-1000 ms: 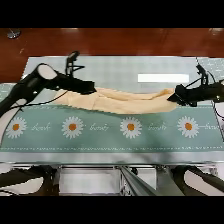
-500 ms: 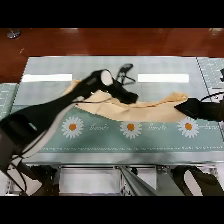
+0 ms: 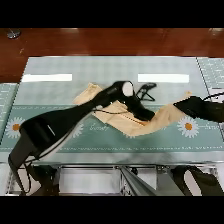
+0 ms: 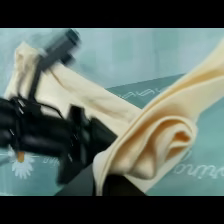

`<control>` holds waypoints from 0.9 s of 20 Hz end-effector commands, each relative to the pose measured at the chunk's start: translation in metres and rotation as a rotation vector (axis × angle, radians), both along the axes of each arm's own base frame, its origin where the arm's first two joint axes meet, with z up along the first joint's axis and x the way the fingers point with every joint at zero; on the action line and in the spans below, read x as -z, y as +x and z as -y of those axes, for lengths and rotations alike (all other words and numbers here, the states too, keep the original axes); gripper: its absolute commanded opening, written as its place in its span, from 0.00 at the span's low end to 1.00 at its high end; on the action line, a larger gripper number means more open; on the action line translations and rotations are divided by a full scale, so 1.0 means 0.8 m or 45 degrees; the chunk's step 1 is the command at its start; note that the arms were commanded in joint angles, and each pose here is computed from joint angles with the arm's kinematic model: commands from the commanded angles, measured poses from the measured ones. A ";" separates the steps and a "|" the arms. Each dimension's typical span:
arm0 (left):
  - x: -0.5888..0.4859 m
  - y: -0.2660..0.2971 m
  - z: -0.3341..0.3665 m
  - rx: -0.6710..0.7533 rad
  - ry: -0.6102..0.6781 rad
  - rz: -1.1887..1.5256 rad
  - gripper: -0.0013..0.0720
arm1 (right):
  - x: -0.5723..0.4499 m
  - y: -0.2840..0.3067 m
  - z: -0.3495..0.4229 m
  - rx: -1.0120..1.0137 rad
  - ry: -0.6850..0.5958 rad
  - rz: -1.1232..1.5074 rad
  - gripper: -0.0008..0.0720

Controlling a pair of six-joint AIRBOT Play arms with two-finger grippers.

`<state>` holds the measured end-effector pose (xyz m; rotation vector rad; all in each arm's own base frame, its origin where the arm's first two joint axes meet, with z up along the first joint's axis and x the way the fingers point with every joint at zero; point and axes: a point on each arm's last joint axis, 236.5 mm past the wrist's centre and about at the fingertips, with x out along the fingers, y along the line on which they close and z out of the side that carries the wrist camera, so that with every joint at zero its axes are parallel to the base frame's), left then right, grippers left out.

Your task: Fold the shirts.

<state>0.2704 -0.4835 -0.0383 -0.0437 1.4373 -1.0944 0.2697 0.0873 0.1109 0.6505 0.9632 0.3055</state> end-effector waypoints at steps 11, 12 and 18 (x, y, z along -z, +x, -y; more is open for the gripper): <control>-0.210 0.125 -0.452 -0.884 0.073 0.503 0.04 | -0.020 0.123 -0.260 -0.540 0.103 0.032 0.05; -0.200 0.098 -0.460 -0.917 0.073 0.511 0.04 | -0.010 0.135 -0.289 -0.588 0.102 0.017 0.05; -0.111 -0.004 -0.443 -0.970 0.032 0.325 0.04 | 0.060 0.209 -0.432 -0.703 0.148 -0.051 0.05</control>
